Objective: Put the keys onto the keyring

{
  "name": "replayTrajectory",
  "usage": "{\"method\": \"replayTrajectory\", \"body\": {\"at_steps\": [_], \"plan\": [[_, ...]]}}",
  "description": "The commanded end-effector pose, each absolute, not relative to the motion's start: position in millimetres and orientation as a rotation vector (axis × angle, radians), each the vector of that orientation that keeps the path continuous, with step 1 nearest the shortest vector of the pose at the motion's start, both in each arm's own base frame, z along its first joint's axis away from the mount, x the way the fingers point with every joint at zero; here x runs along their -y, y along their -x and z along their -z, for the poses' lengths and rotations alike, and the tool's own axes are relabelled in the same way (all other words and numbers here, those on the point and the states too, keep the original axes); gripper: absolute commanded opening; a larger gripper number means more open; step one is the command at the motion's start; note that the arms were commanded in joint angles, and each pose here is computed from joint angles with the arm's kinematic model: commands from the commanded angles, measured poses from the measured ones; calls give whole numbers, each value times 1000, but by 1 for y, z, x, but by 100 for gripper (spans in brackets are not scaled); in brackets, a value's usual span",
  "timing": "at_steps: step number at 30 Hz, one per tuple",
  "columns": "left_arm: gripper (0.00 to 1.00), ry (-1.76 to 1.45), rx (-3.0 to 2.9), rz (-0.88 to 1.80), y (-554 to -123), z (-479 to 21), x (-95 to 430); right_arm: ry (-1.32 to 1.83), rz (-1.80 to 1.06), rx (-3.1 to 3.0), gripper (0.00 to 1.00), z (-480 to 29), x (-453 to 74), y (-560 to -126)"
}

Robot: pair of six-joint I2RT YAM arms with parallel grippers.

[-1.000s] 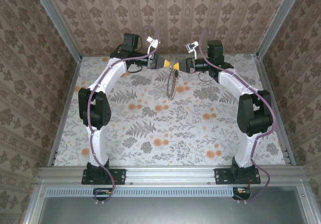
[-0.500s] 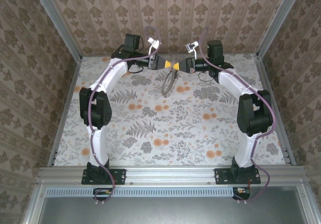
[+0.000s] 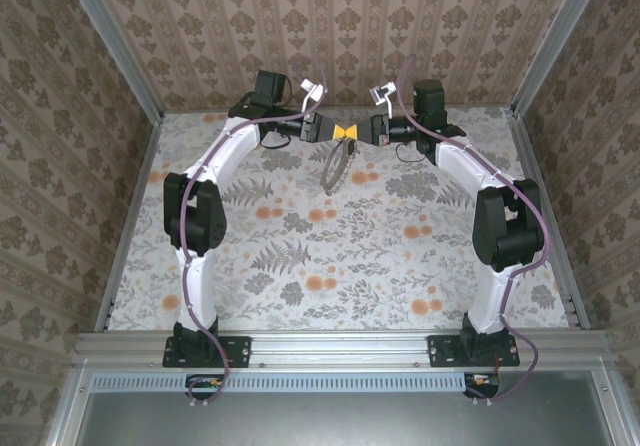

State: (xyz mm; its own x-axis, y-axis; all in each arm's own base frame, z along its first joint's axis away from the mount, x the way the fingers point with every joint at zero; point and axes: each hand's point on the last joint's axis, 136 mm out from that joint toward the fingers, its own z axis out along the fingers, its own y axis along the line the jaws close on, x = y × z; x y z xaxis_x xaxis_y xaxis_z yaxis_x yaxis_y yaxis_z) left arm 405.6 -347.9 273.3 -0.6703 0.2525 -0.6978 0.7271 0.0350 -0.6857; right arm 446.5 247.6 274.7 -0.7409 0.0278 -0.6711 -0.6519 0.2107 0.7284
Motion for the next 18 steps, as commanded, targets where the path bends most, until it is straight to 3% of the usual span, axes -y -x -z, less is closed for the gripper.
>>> {"method": "replayTrajectory", "body": {"at_steps": [1, 7, 15, 18], "plan": [[29, -1039, -1870, 1661, -404, -285, 352, 648, -1564, -1861, 0, -298, -249, -441], [27, -1041, -1853, 1657, -404, -291, 352, 648, -1565, -1865, 0, -296, -249, -441], [2, -1049, -1835, 1674, -403, -293, 354, 647, -1565, -1864, 0, -296, -249, -442], [0, -1047, -1827, 1685, -403, -294, 354, 641, -1563, -1864, 0, -298, -249, -443]]}}
